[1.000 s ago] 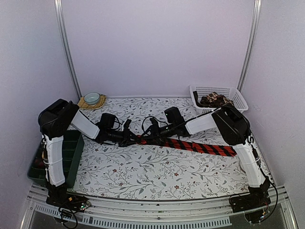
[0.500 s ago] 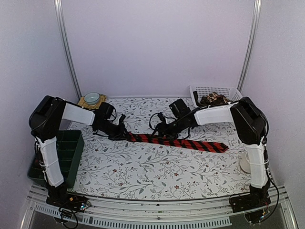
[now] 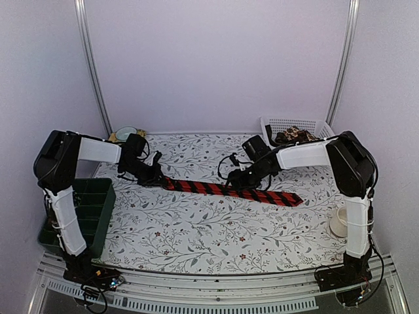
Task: Roll the ties
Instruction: Roll the tie at the center of the board.
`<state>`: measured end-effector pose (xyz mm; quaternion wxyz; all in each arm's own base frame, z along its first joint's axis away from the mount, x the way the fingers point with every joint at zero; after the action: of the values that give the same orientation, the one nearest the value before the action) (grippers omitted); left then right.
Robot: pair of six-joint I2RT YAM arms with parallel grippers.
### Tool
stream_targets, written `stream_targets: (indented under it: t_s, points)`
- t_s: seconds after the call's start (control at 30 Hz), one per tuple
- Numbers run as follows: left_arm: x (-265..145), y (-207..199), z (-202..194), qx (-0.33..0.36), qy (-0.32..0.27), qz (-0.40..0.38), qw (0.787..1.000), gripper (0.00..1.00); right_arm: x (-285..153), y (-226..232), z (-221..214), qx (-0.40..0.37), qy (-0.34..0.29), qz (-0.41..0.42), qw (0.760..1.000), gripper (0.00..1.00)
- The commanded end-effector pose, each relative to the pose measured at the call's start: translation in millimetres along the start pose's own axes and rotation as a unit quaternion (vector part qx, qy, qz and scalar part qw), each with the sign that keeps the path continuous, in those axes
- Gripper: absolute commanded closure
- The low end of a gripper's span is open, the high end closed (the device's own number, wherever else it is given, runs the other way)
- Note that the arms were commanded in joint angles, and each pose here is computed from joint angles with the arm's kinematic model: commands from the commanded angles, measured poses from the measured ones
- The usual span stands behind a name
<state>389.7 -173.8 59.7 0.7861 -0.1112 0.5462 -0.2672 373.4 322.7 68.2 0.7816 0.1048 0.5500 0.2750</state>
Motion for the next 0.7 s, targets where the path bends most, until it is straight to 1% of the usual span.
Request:
stream_targets:
  t_s: [0.0,0.13,0.3,0.43,0.53,0.67]
  points:
    - [-13.5,14.2,2.9,-0.031,-0.022,-0.006,0.999,1.0,-3.8,-8.8,-4.6,-0.011,0.012,-0.026,1.0,0.37]
    - [-16.6,18.6,9.8,-0.039,-0.033,0.006,0.999,1.0,-3.6,-1.9,-18.8,-0.022,0.025,-0.018,0.999,0.38]
    - [-17.7,14.4,15.1,-0.037,-0.035,-0.013,0.999,1.0,-2.5,9.9,-37.0,-0.059,0.032,-0.033,0.997,0.39]
    - [-17.9,16.5,9.0,-0.026,-0.012,-0.015,0.999,1.0,-7.5,13.3,-44.2,-0.086,0.023,-0.043,0.995,0.39]
    - [-17.1,24.2,3.5,-0.021,0.005,0.001,1.0,1.0,-16.4,13.9,-42.9,-0.102,0.012,-0.05,0.994,0.39]
    - [-19.6,30.6,3.7,-0.024,0.007,0.015,1.0,1.0,-23.8,22.7,-44.4,-0.127,0.008,-0.052,0.991,0.4]
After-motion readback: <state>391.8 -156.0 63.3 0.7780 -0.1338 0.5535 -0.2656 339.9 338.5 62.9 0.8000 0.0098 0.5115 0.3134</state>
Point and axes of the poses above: each gripper's point midway between its finger pads, its own x axis out along the fingers, its own y axis along the line the jaws close on, z = x × y, the point moved 4 cm from there along -x, back along the fingers, and after that the axes turned 8 degrees about x, right-handed, at the moved point
